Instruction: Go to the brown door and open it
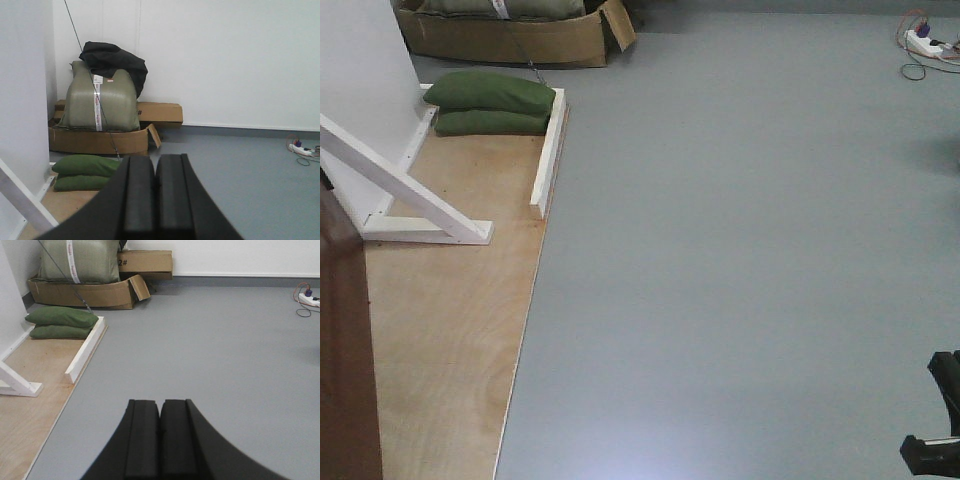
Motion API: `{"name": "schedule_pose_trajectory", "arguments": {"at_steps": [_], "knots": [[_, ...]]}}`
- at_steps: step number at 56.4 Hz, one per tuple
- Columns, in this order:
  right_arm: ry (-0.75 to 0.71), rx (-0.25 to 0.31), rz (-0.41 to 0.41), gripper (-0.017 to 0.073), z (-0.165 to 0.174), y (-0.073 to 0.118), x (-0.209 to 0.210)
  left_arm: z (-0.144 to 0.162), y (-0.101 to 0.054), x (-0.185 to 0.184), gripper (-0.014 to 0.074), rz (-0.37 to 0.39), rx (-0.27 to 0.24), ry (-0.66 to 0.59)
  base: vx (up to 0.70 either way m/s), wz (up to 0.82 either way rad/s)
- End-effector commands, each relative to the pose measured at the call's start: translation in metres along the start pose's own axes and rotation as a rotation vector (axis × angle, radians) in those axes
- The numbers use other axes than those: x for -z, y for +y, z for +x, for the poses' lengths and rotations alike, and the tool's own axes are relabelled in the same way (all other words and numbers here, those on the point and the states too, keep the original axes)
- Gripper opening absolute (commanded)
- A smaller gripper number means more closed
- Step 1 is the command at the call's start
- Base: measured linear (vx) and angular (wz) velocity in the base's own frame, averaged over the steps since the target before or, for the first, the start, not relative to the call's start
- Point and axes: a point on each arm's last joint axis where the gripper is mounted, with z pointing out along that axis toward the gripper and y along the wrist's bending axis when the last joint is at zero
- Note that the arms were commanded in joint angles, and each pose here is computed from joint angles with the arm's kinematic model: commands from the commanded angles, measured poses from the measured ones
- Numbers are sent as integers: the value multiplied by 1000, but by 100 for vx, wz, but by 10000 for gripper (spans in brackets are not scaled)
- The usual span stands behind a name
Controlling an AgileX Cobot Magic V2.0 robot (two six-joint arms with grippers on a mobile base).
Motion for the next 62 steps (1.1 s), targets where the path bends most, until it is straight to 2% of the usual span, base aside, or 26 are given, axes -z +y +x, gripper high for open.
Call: {"name": "schedule_pose_trajectory", "arguments": {"at_steps": [1, 25, 62], "knots": [[-79, 10, 3, 0, -6, 0, 0, -15, -2, 2, 67, 13, 11, -111, 30, -6], [-79, 10, 3, 0, -6, 0, 0, -15, -2, 2, 67, 13, 11, -111, 21, -2], [-79, 10, 3, 0, -6, 0, 0, -15, -2, 2, 67, 13, 11, -111, 2, 0]]}}
